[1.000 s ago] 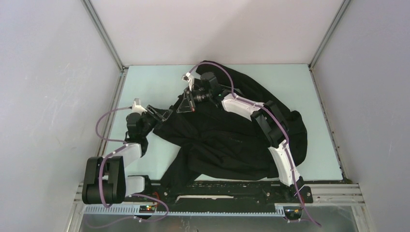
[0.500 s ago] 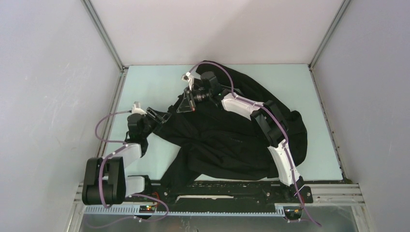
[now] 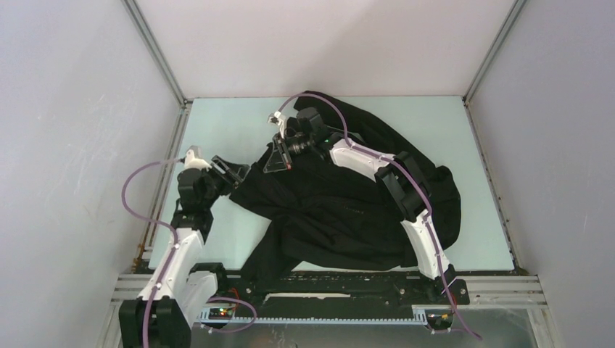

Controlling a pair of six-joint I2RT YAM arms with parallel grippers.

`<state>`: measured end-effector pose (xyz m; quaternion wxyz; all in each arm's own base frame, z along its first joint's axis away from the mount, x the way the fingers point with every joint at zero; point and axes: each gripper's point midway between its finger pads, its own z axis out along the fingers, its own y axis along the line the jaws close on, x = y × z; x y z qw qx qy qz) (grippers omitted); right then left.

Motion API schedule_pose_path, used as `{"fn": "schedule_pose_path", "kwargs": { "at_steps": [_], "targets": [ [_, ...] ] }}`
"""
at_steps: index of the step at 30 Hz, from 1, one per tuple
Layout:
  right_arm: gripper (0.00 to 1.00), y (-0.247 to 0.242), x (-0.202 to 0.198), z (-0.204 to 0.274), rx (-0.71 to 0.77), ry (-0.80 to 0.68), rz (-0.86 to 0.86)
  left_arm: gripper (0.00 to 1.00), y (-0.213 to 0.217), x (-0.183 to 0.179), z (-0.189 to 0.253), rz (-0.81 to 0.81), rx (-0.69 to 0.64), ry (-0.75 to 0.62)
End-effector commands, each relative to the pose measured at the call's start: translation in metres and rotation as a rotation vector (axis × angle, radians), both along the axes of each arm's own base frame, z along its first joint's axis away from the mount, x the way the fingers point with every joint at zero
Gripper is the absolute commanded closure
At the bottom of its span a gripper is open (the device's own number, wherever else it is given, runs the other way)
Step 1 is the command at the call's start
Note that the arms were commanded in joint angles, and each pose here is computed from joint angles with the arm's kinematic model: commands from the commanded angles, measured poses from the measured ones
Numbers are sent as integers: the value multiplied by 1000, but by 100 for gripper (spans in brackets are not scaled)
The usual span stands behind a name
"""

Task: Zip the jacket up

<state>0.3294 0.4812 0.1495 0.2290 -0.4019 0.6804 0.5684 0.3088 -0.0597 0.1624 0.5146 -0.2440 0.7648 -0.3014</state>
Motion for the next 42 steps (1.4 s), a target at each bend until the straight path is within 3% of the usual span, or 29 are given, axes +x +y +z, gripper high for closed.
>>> {"fn": "schedule_pose_path", "kwargs": {
  "at_steps": [1,8,11,14,17,20,25,27,30,34,39,42],
  "targets": [
    [100,3,1,18,30,-57,28,37,-15,12,49,-154,90,-101],
    [100,4,19,13,-48,-112,-111,36,-12,19,52,-186,190,-90],
    [100,-4,46,2,-253,-307,-381,41,16,18,34,-9,213,-9],
    [100,-14,50,15,-364,-506,-536,45,43,11,27,190,129,-11],
    [100,-4,24,28,-323,-638,-494,44,75,-4,16,399,44,-4],
    [100,9,4,18,-361,-744,-386,41,87,-18,6,472,-25,5],
    [100,12,8,-2,-521,-783,-335,38,86,-28,-4,421,-31,57],
    [100,14,2,-2,-510,-761,-296,37,80,-29,-6,382,-34,56],
    [100,33,-36,-1,-440,-655,-102,37,79,-30,-6,363,-24,16],
    [100,31,-41,4,-358,-544,-86,37,65,-25,12,275,-24,-131],
    [100,24,-40,4,-399,-481,-26,37,35,-29,34,95,-26,-314],
    [100,17,-38,3,-403,-469,-6,37,17,-35,41,-26,51,-430]
  ]
}}
